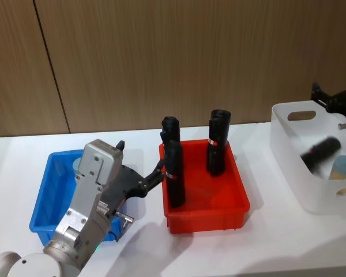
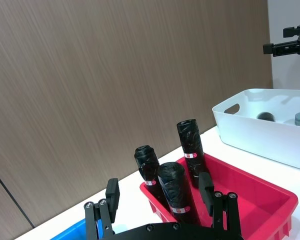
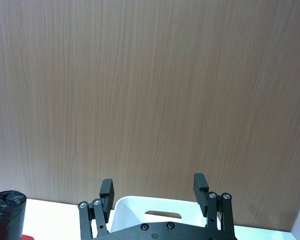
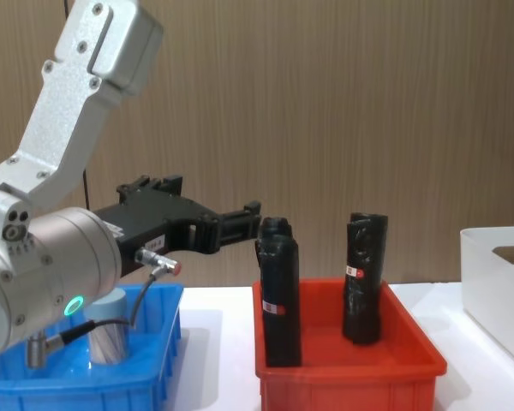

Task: Pick the cotton swabs from the blue box and place them into the white box.

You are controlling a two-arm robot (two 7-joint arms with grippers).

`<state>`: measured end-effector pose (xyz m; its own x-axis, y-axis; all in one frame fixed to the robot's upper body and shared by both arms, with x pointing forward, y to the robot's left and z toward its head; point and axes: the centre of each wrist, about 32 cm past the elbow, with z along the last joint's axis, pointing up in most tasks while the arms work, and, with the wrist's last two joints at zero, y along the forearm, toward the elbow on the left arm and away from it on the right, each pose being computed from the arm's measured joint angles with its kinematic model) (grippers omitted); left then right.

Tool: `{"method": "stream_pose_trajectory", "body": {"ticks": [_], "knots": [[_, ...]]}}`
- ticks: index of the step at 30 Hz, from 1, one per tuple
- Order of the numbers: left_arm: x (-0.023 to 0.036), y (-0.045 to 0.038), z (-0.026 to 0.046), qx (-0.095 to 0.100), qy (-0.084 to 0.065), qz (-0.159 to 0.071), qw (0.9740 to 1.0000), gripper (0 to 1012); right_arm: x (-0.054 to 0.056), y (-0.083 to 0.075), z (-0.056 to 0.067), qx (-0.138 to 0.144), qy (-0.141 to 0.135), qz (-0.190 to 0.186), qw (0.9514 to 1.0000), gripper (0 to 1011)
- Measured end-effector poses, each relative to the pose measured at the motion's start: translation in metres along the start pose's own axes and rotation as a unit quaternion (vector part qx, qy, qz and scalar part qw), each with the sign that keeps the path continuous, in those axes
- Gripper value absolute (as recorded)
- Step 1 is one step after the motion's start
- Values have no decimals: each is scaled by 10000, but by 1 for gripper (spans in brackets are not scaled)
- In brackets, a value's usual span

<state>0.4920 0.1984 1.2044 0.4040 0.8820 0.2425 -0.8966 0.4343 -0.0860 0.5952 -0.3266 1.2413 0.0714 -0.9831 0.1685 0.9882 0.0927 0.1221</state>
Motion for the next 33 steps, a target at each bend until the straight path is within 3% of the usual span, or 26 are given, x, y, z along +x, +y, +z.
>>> {"method": "stream_pose_trajectory", "body": {"ticks": [33], "knots": [[0, 0, 0, 0, 0, 0, 10000, 1004, 16, 15, -22, -25, -8, -32, 10000, 1002]]}}
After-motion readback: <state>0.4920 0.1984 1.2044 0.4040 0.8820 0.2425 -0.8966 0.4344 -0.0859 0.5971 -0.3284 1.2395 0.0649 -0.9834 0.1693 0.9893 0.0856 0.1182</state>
